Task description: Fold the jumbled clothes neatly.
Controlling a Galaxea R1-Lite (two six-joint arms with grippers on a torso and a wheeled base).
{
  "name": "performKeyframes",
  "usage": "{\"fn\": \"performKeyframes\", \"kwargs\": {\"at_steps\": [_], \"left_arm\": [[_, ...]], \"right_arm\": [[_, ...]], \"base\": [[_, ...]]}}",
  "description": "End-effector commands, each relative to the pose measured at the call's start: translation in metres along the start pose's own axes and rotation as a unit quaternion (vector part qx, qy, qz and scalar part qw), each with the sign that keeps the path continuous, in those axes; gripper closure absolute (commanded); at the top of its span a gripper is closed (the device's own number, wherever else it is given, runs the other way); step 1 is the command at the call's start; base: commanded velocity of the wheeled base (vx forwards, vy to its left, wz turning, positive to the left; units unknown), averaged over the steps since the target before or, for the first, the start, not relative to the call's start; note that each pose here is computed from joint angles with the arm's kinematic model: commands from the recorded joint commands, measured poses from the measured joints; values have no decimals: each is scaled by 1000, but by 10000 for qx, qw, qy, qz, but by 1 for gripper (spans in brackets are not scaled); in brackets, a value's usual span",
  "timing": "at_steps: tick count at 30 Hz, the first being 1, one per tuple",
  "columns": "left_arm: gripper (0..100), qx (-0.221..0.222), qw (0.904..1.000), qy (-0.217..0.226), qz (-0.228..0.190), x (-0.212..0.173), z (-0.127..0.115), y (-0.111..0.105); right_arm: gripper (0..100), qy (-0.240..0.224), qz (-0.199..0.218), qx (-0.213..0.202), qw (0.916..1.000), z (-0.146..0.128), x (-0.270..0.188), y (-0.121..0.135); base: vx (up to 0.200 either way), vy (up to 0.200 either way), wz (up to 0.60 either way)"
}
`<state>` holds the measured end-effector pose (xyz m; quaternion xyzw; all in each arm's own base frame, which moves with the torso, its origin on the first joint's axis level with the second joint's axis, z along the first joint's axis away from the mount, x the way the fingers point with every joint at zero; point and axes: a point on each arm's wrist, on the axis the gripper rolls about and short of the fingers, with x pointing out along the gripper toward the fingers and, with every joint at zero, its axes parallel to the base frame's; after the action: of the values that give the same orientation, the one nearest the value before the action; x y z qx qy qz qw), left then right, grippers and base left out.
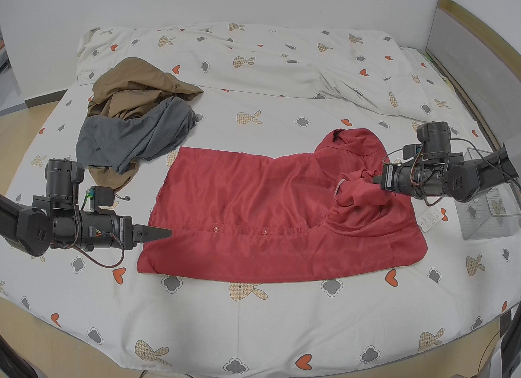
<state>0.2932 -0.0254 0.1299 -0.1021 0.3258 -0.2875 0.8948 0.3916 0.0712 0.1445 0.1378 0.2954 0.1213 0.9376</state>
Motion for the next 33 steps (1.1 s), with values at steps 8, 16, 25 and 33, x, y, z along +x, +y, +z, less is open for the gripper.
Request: {"fn": "performKeyframes", "kwargs": {"at_steps": [8, 16, 25, 33], "left_arm": [[0, 20, 10000, 31, -36, 1, -2, -3], [0, 56, 9999, 66, -87, 2, -3, -7], [0, 69, 9999, 65, -91, 1, -4, -9], [0, 80, 9998, 133, -136, 3, -7, -12]], "right_arm": [[100, -348, 35, -88, 9993, 17, -9, 9], [100, -407, 176, -272, 9986, 22, -9, 21], [100, -101, -20, -833, 9965, 4, 14, 18], [0, -389, -45, -883, 9953, 18, 16, 21]], "base": [[0, 0, 0], [0, 0, 0], [0, 0, 0], [0, 0, 0]]}}
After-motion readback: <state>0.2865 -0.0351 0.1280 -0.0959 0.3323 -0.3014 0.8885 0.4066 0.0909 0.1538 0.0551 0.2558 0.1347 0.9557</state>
